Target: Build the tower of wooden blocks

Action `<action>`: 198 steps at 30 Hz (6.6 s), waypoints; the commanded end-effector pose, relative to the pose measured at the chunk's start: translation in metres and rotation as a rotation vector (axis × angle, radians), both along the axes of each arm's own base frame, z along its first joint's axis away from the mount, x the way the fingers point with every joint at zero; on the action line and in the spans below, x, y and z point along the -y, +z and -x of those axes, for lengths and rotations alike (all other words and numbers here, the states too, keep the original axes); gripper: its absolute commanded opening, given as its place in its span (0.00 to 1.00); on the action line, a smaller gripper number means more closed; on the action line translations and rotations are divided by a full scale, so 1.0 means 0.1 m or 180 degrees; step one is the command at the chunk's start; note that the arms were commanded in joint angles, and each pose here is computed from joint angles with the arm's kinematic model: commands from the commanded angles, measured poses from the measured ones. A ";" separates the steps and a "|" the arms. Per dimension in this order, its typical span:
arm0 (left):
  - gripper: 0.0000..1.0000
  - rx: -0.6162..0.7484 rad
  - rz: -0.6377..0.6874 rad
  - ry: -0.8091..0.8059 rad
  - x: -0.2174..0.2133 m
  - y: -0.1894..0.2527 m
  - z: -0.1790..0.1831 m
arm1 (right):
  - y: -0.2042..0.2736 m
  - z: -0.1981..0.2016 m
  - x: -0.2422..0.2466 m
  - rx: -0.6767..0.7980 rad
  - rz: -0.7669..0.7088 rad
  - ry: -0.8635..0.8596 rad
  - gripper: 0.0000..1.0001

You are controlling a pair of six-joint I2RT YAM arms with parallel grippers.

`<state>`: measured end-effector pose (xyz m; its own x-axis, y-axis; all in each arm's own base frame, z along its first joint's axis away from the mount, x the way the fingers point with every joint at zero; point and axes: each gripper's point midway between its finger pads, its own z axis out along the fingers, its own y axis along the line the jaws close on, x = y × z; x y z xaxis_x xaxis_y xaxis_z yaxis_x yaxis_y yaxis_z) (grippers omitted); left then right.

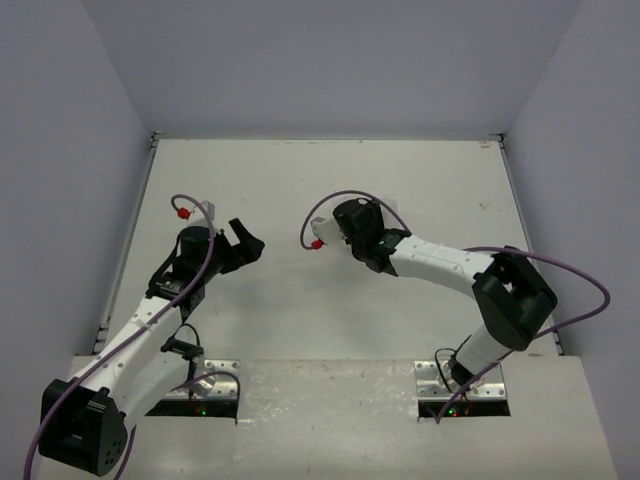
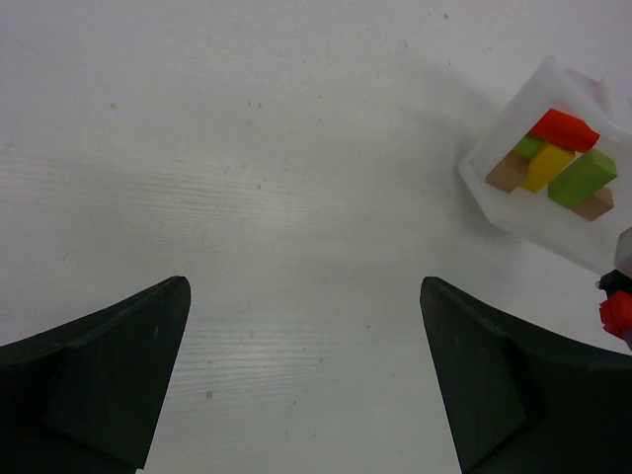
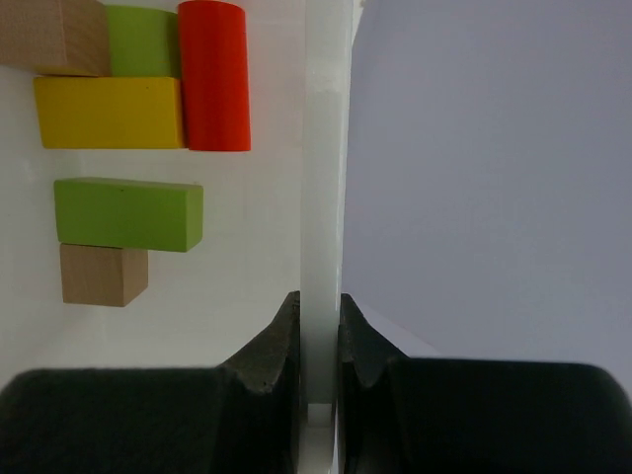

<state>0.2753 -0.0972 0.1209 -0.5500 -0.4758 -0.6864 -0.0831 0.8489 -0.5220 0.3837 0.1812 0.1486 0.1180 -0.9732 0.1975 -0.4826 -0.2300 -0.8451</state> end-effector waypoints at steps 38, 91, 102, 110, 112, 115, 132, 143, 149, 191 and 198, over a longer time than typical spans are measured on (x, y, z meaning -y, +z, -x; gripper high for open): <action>1.00 -0.0293 0.0099 -0.0076 0.12 -0.39 0.07 | 0.10 0.26 -0.36 0.1081 0.1227 -0.0127 0.00; 1.00 0.0110 0.0205 -0.0133 0.26 0.10 -0.28 | 1.14 0.00 0.74 0.0709 -0.3234 -0.2042 0.00; 1.00 0.0120 0.0196 -0.0089 0.23 0.18 -0.25 | 0.14 0.19 1.65 0.0420 -0.4275 -0.3638 0.00; 1.00 -0.0075 0.0154 0.0069 0.12 -0.03 -0.11 | -0.50 0.47 2.16 0.0592 -0.4605 -0.4753 0.00; 1.00 -0.0095 0.0168 0.0090 0.11 -0.06 -0.07 | -0.61 0.51 2.22 0.0601 -0.4565 -0.4896 0.01; 1.00 -0.0145 0.0192 0.0109 0.11 -0.11 -0.03 | -0.71 0.54 2.27 0.0556 -0.4570 -0.5037 0.07; 1.00 -0.0202 0.0077 0.0345 -0.03 -0.22 -0.03 | -0.49 0.59 2.03 0.0040 -0.4920 -0.4594 0.99; 1.00 -0.0304 0.0176 0.0366 0.05 -0.43 -0.18 | 0.09 0.75 0.38 -0.1337 -0.4858 -0.2141 0.99; 0.99 -0.0528 0.0281 0.0493 0.10 -0.68 -0.27 | -0.21 0.93 -0.20 -0.1786 -0.4462 -0.1880 0.99; 0.95 -0.0794 0.0581 0.0462 0.38 -1.03 -0.12 | -0.90 1.44 -0.71 -0.2411 -0.3859 -0.1266 0.99; 0.98 -0.0684 0.0544 0.0411 0.39 -0.86 -0.19 | -0.90 1.30 -1.27 -0.2466 -0.3778 -0.0876 0.99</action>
